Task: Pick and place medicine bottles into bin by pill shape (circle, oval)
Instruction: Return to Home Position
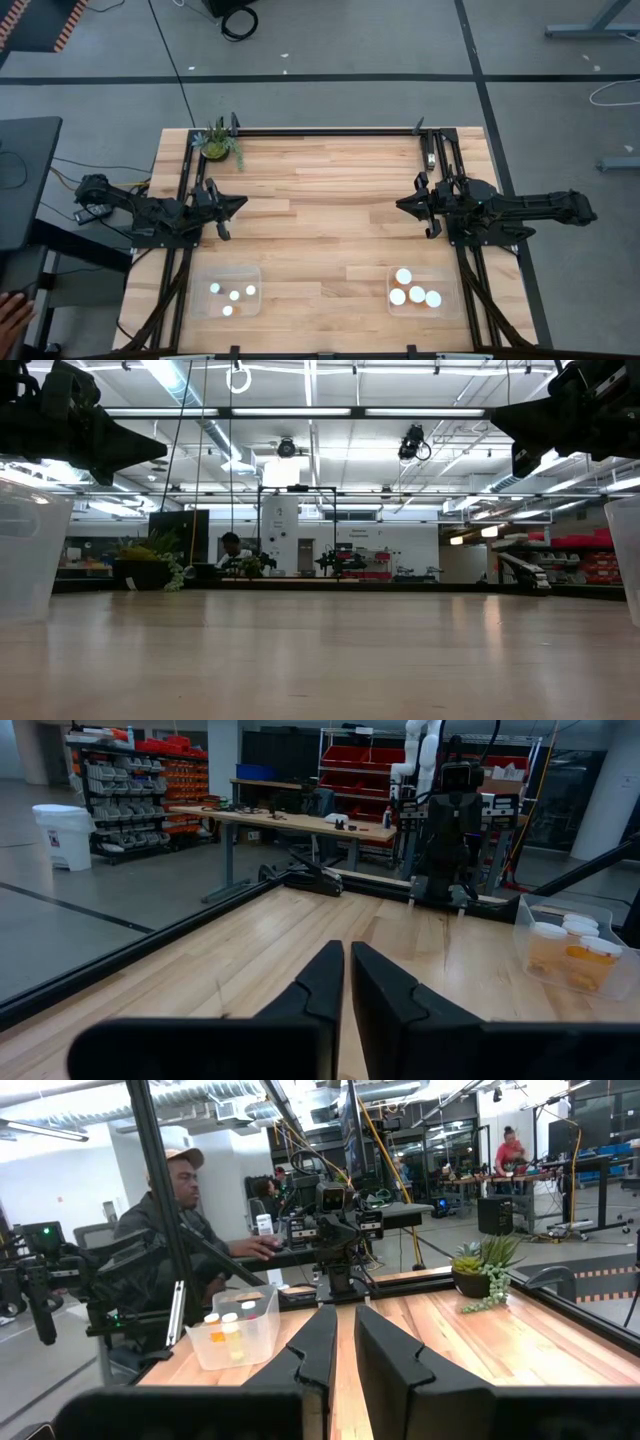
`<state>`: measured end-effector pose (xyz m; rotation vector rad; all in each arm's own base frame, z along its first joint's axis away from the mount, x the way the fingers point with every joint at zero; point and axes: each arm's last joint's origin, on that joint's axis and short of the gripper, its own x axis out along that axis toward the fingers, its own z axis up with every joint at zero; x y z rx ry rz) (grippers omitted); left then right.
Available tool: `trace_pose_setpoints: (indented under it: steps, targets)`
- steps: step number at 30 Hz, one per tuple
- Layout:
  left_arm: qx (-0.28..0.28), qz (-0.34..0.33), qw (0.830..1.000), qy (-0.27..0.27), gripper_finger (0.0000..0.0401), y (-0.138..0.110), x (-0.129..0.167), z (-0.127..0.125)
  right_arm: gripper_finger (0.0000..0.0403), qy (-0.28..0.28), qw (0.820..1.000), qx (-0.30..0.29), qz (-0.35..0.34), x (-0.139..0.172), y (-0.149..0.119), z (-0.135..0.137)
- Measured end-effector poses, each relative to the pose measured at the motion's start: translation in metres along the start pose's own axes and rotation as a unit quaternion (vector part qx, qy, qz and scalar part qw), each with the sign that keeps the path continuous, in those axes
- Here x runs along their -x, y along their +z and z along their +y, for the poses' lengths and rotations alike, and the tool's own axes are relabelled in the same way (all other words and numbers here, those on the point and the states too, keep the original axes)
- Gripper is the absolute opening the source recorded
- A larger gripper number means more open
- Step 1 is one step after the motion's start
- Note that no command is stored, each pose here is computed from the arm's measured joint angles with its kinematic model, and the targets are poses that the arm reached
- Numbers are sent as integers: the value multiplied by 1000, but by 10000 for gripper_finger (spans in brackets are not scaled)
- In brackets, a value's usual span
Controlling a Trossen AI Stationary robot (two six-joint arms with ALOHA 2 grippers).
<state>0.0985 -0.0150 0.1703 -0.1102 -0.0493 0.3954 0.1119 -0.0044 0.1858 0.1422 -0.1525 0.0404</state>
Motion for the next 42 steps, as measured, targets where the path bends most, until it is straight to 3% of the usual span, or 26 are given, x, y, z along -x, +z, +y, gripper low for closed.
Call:
trace_pose_setpoints:
  steps: [42]
  targets:
    - [0, 0, 1000, 0, 29, 0, 0, 0, 47, 0, 1000, 0, 0, 0, 0, 0]
